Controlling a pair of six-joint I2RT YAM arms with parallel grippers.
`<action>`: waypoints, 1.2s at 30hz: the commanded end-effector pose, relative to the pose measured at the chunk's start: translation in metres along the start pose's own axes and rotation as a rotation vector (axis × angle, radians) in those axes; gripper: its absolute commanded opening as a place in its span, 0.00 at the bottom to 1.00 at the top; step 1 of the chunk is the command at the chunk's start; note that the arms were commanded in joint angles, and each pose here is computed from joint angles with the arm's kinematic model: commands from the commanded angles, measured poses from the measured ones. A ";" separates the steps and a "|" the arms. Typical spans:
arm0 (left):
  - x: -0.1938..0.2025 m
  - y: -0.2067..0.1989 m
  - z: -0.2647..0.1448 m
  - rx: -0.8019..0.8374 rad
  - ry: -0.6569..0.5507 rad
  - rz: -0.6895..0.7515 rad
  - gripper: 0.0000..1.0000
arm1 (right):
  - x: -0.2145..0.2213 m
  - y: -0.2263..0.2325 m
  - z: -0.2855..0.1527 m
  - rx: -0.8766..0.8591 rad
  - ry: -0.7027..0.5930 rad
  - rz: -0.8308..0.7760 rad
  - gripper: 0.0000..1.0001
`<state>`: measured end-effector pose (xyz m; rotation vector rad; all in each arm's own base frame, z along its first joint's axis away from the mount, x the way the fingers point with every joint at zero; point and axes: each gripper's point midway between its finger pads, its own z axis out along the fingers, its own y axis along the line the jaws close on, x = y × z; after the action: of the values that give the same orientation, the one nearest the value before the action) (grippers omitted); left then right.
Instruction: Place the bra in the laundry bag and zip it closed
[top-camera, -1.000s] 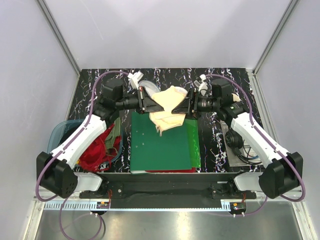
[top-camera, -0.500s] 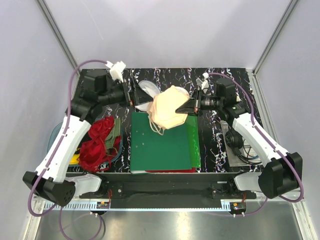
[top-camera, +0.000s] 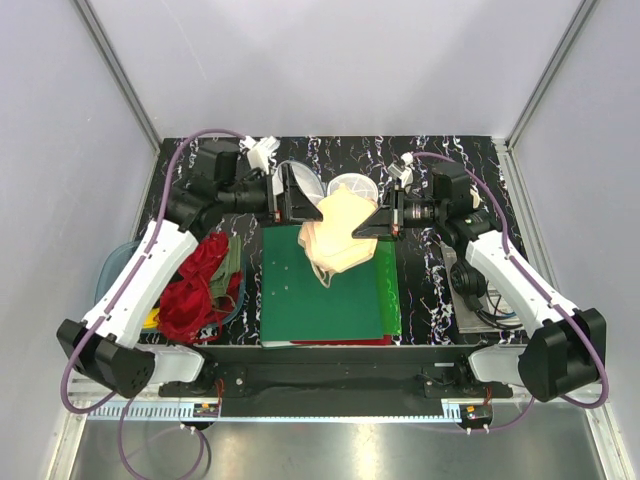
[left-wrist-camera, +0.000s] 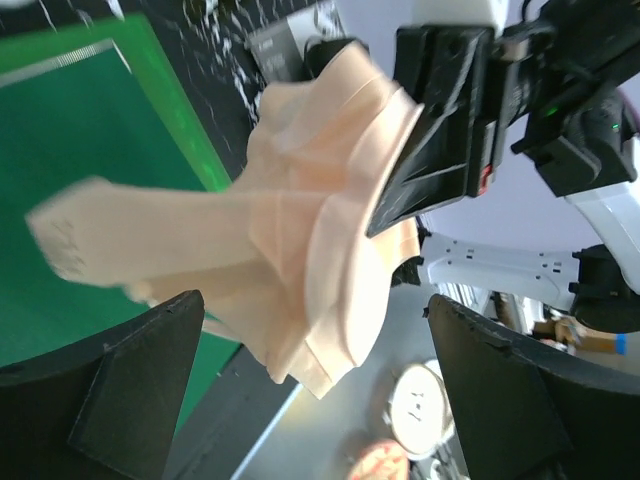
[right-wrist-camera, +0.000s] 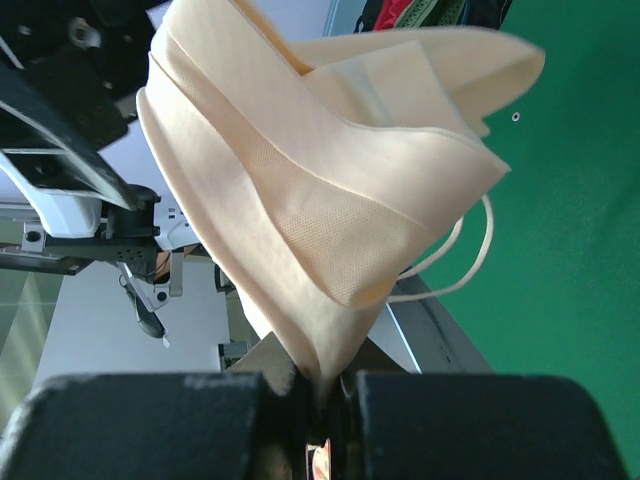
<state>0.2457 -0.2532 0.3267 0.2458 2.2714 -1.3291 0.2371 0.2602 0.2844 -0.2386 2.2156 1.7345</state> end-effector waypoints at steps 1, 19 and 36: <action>0.007 -0.019 0.009 0.100 0.026 -0.031 0.99 | 0.000 0.027 -0.008 -0.076 0.006 -0.107 0.00; 0.016 -0.060 0.048 0.403 0.132 -0.154 0.38 | -0.019 0.029 0.002 -0.124 0.006 -0.098 0.00; -0.038 -0.015 0.019 0.112 -0.148 -0.133 0.00 | -0.042 0.002 -0.013 0.074 -0.204 0.150 1.00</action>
<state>0.2718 -0.2836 0.3122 0.0298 2.2575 -1.6052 0.2580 0.2541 0.2842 -0.0542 2.2230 1.7452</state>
